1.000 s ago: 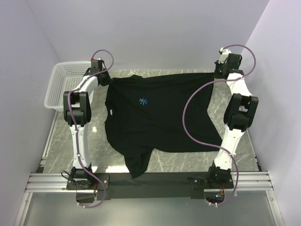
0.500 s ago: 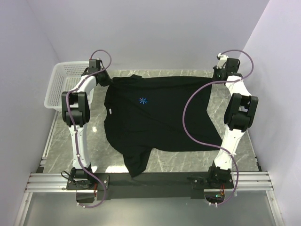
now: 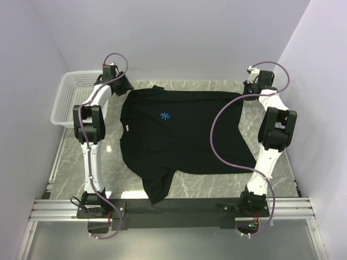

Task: Fold and stack the t-shirts
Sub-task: Flatten the tshirt out

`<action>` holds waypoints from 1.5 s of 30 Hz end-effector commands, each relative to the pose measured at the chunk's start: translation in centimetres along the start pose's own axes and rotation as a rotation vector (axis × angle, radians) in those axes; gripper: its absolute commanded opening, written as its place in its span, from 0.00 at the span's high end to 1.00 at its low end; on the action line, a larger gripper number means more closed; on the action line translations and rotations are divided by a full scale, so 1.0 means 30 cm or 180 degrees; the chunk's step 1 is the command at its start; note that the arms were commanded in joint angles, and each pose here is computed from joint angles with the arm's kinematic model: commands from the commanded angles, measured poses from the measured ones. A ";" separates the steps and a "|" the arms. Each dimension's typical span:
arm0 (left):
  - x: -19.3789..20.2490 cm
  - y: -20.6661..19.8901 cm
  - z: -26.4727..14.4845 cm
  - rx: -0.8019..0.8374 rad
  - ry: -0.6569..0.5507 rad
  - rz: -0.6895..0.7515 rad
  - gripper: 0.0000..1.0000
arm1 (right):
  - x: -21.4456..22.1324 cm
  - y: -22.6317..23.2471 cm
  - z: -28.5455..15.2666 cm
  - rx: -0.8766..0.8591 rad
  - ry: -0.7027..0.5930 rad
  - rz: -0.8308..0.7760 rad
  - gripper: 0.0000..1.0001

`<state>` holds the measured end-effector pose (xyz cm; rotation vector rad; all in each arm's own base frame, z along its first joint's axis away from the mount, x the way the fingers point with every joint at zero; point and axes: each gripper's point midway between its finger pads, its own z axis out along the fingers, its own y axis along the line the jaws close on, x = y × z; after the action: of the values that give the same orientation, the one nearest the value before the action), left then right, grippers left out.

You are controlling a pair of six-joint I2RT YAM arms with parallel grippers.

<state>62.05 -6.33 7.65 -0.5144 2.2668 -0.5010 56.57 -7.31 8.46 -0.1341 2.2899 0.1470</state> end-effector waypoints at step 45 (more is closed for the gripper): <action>-0.342 -0.119 -0.233 0.0785 -0.0944 -0.0033 0.99 | -0.306 -0.076 -0.217 0.0320 -0.0735 0.0053 1.00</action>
<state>64.23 -4.36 16.81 -0.4530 1.9754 -0.6385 57.26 -8.22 12.41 -0.0812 2.2156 0.1226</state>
